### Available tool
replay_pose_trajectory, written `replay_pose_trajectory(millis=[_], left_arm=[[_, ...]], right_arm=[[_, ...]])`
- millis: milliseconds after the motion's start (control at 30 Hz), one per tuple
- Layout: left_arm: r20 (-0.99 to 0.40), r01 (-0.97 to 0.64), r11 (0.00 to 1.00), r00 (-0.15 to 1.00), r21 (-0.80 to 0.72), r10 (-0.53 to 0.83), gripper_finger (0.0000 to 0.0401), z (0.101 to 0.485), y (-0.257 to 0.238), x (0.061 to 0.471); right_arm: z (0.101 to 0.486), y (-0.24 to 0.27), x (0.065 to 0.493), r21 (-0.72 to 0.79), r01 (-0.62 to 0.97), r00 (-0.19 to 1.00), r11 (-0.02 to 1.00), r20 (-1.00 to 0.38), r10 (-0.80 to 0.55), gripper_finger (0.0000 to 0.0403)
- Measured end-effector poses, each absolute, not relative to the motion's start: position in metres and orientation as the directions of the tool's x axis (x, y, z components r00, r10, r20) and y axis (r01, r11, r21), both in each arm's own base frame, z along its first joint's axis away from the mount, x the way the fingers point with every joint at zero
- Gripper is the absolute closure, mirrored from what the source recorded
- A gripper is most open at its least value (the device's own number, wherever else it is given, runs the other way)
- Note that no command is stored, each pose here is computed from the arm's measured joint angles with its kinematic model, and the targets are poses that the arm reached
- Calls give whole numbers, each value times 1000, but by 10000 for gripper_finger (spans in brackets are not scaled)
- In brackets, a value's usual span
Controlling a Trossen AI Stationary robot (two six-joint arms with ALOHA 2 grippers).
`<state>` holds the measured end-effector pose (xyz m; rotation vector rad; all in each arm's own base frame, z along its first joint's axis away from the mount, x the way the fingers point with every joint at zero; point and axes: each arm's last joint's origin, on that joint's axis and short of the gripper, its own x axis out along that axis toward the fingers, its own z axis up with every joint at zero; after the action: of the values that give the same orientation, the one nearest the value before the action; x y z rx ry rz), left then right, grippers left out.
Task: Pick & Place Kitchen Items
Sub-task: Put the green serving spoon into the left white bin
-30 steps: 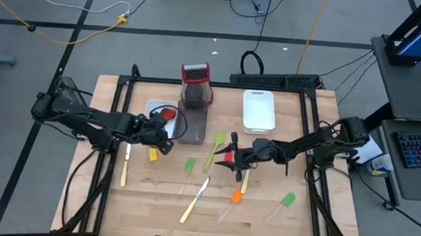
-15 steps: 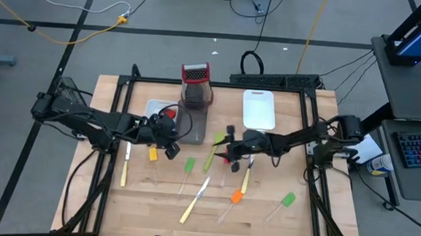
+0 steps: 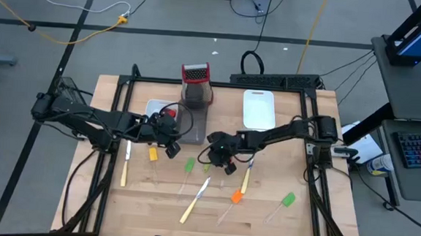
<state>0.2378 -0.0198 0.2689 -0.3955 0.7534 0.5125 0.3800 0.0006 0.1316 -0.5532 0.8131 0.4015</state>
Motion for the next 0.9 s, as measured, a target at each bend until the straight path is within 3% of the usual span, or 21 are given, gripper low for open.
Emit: replay_pose_trajectory(millis=[400, 900], left_arm=[[-729, -564, 810, 620, -159, 289, 308, 269, -20, 238], [-730, -555, 816, 623, -161, 280, 308, 269, -20, 238]], right_arm=[[126, -23, 378, -249, -546, 604, 800, -778, 170, 250], [125, -14, 374, -215, -665, 555, 715, -783, 281, 359]])
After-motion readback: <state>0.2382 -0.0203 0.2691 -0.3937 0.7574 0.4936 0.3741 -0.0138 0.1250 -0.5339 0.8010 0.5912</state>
